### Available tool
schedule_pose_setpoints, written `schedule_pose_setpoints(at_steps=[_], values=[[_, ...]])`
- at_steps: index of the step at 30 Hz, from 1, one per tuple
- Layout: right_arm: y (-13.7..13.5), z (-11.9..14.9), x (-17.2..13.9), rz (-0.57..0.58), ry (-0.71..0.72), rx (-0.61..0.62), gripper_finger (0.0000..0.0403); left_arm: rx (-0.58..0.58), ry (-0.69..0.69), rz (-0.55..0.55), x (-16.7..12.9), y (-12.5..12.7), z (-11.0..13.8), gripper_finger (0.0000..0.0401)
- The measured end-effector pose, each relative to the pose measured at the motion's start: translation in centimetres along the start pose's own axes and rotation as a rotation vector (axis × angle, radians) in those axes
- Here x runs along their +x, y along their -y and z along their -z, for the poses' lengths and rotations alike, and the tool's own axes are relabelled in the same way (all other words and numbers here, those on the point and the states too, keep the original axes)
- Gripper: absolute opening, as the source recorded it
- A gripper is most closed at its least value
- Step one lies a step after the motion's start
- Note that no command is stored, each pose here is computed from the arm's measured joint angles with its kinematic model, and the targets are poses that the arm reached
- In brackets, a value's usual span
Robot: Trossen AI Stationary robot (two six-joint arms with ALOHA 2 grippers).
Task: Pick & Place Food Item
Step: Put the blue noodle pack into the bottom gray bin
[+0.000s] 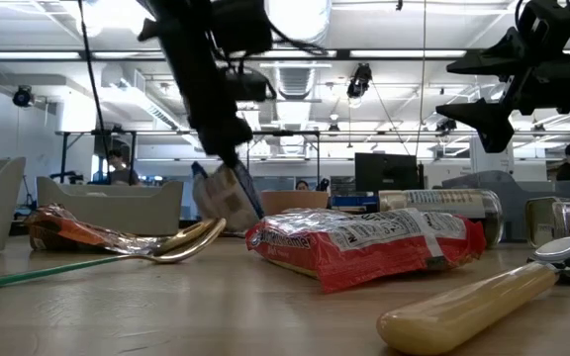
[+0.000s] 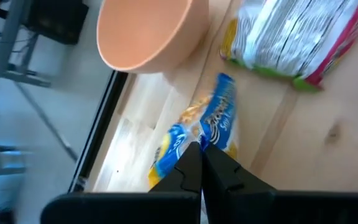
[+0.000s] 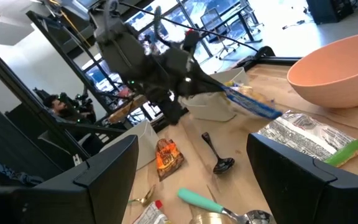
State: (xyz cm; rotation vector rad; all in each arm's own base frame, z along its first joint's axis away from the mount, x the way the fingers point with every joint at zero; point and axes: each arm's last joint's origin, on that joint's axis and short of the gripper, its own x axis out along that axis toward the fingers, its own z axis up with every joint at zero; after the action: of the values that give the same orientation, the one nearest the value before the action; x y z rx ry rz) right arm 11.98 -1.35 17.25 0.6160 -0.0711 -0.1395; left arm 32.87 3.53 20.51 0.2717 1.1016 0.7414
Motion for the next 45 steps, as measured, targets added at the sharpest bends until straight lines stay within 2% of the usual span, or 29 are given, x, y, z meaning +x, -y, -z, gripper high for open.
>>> schedule_pose_setpoints(at_steps=[10,17,32,45], values=[[0.0,0.0,0.0,-0.001,0.001,0.004,0.0297,-0.121,0.093,0.103,-3.8,-2.9,-0.2,0.0],[0.0,0.0,0.0,-0.002,0.002,0.004,0.0297,-0.156,0.122,0.166,-5.1,-3.5,-0.1,0.0],[0.0,0.0,0.0,-0.001,0.003,0.004,0.0296,-0.13,0.076,0.226,-6.5,-3.6,0.0,0.0],[0.0,0.0,0.0,-0.002,0.003,0.008,0.0297,-0.069,0.052,0.31,-11.3,-4.5,-1.2,0.0]])
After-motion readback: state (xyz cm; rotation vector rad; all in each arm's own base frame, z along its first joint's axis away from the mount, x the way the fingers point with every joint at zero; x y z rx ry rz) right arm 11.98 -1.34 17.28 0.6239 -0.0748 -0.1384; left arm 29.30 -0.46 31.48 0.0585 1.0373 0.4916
